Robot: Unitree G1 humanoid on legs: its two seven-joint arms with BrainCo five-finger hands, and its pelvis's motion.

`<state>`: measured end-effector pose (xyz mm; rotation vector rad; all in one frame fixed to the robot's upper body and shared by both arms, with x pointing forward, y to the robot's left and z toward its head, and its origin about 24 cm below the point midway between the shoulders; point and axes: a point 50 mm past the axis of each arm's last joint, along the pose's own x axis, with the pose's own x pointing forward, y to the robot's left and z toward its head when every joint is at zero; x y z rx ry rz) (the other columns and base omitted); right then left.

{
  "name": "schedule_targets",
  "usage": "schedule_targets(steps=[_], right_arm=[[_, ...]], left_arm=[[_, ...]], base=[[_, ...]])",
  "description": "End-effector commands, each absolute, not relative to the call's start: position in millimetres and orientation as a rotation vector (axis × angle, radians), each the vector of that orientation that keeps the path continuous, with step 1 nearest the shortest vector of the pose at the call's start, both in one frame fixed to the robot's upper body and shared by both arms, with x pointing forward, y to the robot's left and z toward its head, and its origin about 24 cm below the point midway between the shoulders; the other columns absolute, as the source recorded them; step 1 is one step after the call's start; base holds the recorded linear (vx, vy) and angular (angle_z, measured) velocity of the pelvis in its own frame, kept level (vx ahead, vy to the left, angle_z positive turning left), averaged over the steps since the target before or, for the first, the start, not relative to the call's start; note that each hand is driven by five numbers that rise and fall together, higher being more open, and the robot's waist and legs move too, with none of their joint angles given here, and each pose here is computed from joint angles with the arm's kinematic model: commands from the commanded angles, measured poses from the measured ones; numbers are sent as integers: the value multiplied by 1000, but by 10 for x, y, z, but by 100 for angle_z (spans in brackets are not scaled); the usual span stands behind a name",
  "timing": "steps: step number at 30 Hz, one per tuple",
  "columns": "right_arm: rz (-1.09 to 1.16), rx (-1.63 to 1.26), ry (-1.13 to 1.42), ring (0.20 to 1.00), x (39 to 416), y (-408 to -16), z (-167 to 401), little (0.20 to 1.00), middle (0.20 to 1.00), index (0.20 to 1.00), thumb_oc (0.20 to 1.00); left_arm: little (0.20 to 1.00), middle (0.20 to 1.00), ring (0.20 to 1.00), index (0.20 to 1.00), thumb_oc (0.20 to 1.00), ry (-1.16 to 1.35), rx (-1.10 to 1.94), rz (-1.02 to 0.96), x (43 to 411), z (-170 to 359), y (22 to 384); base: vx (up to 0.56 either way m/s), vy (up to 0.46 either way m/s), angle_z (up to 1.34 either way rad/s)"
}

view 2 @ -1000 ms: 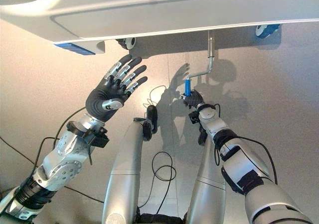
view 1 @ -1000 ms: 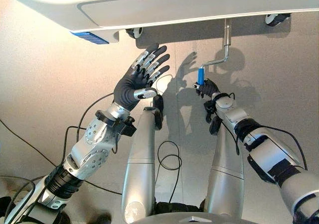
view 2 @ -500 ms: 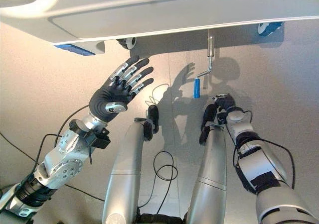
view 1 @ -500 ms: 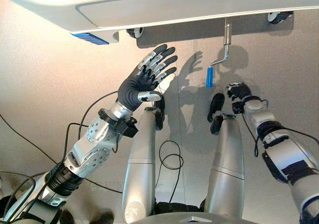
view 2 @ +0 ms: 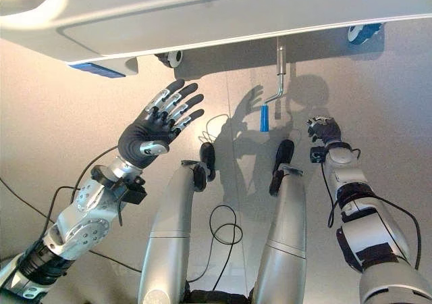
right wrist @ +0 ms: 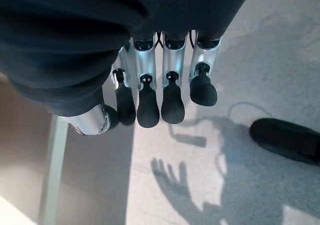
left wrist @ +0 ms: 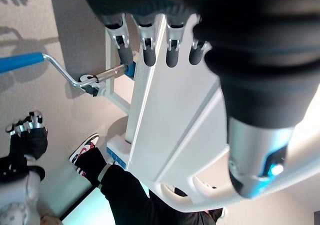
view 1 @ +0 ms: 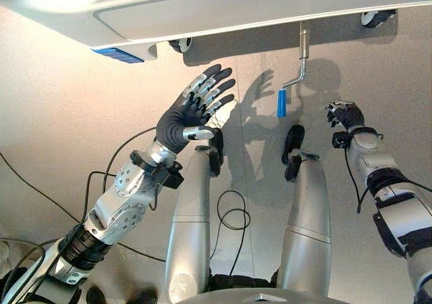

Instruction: Raise the hospital bed

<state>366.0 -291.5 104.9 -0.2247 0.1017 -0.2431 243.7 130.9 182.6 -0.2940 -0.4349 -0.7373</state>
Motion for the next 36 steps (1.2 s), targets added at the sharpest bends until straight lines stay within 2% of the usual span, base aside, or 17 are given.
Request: schedule_targets(steps=[1,3,4,7,9,10,12,13,14,15,20,21,24,25,29,34,36], right_arm=[[-276,-187,76,1000,3575,-3054,1040,1000,1000,1000,1000],[-279,-186,89,1000,3548,-3049,978,1000,1000,1000,1000],[-303,-174,129,1000,3451,-3074,798,1000,1000,1000,1000],[-301,-193,174,1000,3346,-3079,623,1000,1000,1000,1000],[-290,-183,217,1000,3221,-3015,402,1000,1000,1000,1000],[-290,-183,218,1000,3218,-3016,399,1000,1000,1000,1000],[-313,-171,269,1000,3130,-2998,227,1000,1000,1000,1000],[-345,-173,302,1000,3072,-2998,118,1000,1000,1000,1000],[-345,-172,294,1000,3089,-2997,142,1000,1000,1000,1000],[-358,-197,334,1000,3005,-3010,29,1000,1000,1000,1000],[-393,-206,436,1000,2769,-3003,-268,1000,1000,1000,1000],[-403,-224,500,1000,2616,-3018,-420,1000,1000,1000,1000],[-411,-243,573,1000,2455,-3045,-564,1000,1000,1000,1000],[-390,-254,641,1000,2301,-3022,-704,1000,1000,1000,1000],[-358,-258,725,1000,2065,-2974,-887,1000,1000,1000,1000],[-289,-292,926,1000,1541,-2879,-1218,1000,1000,1000,1000],[-256,-292,944,1000,1490,-2797,-1267,1000,1000,1000,1000]], left_arm=[[1000,1000,1000,1000,1000,-544,-403,-724,2354,1919,1311],[1000,1000,1000,1000,1000,-533,-405,-680,2368,1864,1353],[1000,1000,1000,1000,1000,-490,-332,-551,2422,1688,1498],[1000,1000,1000,1000,1000,-411,-219,-457,2453,1456,1650],[1000,1000,1000,1000,1000,-217,-118,-268,2567,890,1883],[1000,1000,1000,1000,1000,-216,-118,-269,2567,886,1881],[1000,1000,1000,1000,1000,-51,-117,-68,2598,412,2068],[1000,1000,1000,1000,1000,66,-18,77,2543,70,2243],[1000,1000,1000,1000,1000,58,-18,78,2561,88,2242],[1000,1000,1000,1000,1000,159,26,136,2493,-171,2295],[1000,1000,1000,1000,1000,336,245,137,2339,-554,2321],[1000,1000,1000,1000,1000,448,301,127,2203,-756,2338],[1000,1000,1000,1000,1000,558,343,124,2046,-936,2367],[1000,1000,1000,1000,1000,666,371,130,1870,-1086,2426],[1000,1000,1000,1000,1000,759,373,132,1654,-1214,2474],[1000,1000,1000,1000,1000,860,391,99,1336,-1344,2519],[1000,1000,1000,1000,1000,888,366,128,1259,-1375,2528]], base=[[0,0,0],[-3,-17,0],[0,0,0],[-22,-22,1],[-64,-31,-2],[-82,-38,-6],[-83,-50,-6],[-139,-38,-1],[-127,-56,-3],[-90,-55,-6],[-6,-71,-1],[8,-99,1],[81,-112,10],[111,-92,9],[138,-87,11],[150,-88,14],[126,-83,20]])
